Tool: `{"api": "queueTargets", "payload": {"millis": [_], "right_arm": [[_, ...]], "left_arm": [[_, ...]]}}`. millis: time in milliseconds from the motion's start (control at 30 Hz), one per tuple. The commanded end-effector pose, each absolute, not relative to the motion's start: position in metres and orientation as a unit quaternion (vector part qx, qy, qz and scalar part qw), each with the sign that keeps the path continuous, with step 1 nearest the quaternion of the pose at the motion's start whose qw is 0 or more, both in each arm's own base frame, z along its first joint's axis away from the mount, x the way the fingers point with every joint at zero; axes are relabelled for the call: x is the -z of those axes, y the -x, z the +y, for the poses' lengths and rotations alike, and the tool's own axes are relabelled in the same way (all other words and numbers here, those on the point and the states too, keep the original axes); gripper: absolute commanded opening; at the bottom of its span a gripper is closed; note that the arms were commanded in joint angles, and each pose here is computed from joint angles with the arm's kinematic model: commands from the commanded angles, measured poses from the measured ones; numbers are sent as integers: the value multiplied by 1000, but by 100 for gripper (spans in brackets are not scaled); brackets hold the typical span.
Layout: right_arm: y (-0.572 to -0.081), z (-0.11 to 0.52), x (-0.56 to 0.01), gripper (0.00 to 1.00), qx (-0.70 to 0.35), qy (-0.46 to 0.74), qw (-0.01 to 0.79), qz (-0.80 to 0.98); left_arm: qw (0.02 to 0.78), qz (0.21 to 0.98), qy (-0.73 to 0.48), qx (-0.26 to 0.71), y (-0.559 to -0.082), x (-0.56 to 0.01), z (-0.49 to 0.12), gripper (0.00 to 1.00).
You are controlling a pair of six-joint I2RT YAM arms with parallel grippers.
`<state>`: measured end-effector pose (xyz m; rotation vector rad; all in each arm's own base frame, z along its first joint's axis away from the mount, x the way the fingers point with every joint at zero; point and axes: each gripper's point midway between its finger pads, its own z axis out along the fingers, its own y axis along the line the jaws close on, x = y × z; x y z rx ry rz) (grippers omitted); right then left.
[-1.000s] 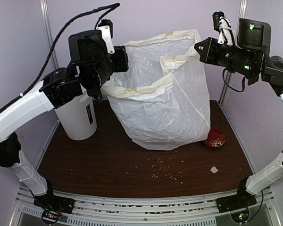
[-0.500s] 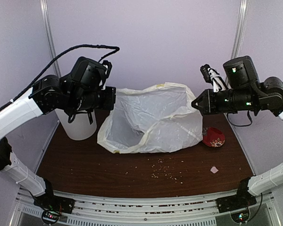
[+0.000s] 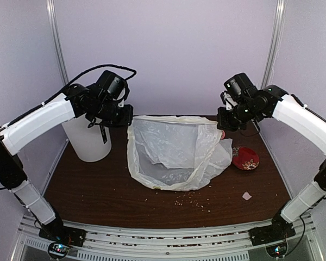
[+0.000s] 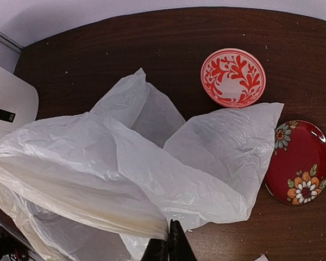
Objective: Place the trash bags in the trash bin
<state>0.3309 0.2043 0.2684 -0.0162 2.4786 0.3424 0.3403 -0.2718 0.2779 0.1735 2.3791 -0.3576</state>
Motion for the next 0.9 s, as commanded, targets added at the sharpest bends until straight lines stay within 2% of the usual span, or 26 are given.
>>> {"api": "queueTargets", "payload": {"millis": [0, 100, 167, 233, 333, 433, 500, 600, 667, 767, 867], "right_arm": [[-391, 225, -292, 0, -162, -10, 370, 915], [-441, 253, -298, 0, -162, -2, 391, 906], [-473, 261, -332, 0, -160, 0, 426, 891], [-500, 255, -392, 0, -180, -14, 486, 855], [-501, 235, -488, 0, -245, -35, 585, 772], [-450, 219, -587, 0, -296, -12, 691, 659], [-405, 210, -648, 0, -319, 9, 744, 588], [-331, 198, -722, 0, -350, 48, 795, 492], [-279, 189, -756, 0, -368, 67, 821, 432], [-229, 191, -765, 0, -362, 93, 830, 413], [-234, 233, -702, 0, -327, 162, 784, 502]], "left_arm": [[370, 902, -88, 202, -387, -268, -302, 0], [405, 877, -108, 235, -423, -291, -335, 0], [443, 858, -99, 240, -453, -330, -344, 0], [497, 826, -87, 251, -479, -381, -346, 0], [619, 728, -60, 290, -487, -492, -330, 0], [746, 575, -73, 329, -442, -608, -308, 0], [823, 460, -69, 328, -387, -676, -287, 0], [884, 354, -65, 298, -304, -752, -264, 0], [905, 303, -68, 290, -253, -781, -256, 0], [911, 277, -97, 288, -194, -787, -265, 0], [878, 352, -178, 272, -189, -731, -308, 0]]}}
